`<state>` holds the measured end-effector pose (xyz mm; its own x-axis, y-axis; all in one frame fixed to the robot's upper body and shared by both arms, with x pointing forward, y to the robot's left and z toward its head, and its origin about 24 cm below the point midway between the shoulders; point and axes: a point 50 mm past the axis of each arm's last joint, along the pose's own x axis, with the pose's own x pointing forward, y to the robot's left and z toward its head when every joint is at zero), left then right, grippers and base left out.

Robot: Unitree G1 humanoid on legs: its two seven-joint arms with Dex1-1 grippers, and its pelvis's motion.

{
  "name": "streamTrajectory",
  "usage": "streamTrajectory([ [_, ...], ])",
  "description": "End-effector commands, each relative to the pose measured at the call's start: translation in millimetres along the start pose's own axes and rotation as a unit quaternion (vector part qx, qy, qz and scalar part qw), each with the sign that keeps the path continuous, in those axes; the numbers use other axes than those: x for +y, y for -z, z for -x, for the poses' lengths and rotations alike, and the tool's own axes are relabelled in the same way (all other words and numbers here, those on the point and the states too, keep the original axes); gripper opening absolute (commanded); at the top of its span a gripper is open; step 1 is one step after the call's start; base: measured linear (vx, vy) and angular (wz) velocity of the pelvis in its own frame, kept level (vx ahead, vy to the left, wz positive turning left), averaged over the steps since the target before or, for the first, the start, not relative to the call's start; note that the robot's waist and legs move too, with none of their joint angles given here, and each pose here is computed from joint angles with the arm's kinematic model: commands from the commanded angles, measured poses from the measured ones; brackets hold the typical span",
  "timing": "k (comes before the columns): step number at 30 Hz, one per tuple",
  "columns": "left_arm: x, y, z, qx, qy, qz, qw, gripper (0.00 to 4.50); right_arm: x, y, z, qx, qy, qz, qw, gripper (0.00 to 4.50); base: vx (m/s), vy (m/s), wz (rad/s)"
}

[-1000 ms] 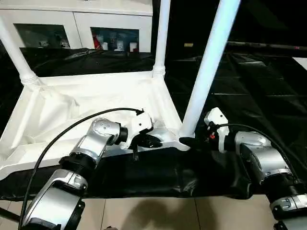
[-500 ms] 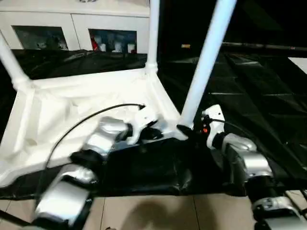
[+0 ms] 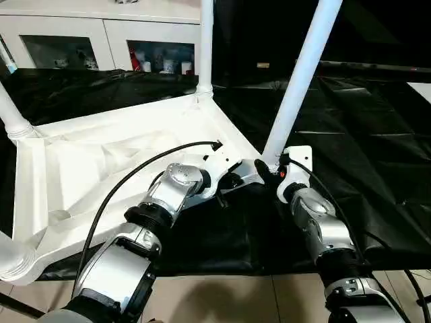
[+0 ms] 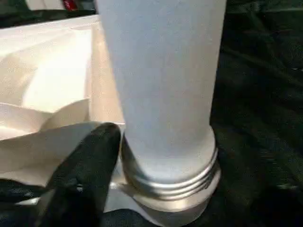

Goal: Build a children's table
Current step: Rotate leg to tighten

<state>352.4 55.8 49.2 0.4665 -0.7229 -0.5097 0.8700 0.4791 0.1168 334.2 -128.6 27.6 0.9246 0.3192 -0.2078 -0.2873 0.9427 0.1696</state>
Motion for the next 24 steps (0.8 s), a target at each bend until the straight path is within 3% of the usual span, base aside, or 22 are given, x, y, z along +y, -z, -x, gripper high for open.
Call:
streamTrajectory([
  [1, -11.6, 7.6, -4, 0.005, 0.033, -0.01, 0.999, 0.0, 26.2, -6.2, -0.4, 0.004, -0.133, 0.022, 0.991, 3.68, 0.0, 0.0, 0.0],
  [4, -7.9, 14.8, 2, 0.009, 0.039, -0.009, 0.999, 0.0, 16.9, -11.2, 4.8, 0.012, -0.161, 0.049, 0.986, 3.68, 0.0, 0.0, 0.0],
  [7, -0.9, 26.3, 16, 0.012, 0.058, -0.016, 0.998, 0.0, -3.9, -17.2, 16.4, 0.037, -0.204, 0.097, 0.973, 3.68, 0.0, 0.0, 0.0],
  [11, 0.7, 31.0, 25, 0.006, 0.088, -0.025, 0.996, 0.0, -15.3, -20.6, 24.6, 0.054, -0.231, 0.124, 0.963, 3.68, 0.0, 0.0, 0.0],
  [14, -3.7, 35.8, 41, -0.003, 0.171, -0.037, 0.985, 0.0, -29.7, -23.4, 34.5, 0.085, -0.268, 0.148, 0.948, 3.68, 0.0, 0.0, 0.0],
  [24, -4.8, 38.0, 48, -0.001, 0.197, -0.045, 0.979, 0.0, -27.8, -22.9, 35.7, 0.099, -0.31, 0.152, 0.933, 3.68, 0.0, 0.0, 0.0],
])
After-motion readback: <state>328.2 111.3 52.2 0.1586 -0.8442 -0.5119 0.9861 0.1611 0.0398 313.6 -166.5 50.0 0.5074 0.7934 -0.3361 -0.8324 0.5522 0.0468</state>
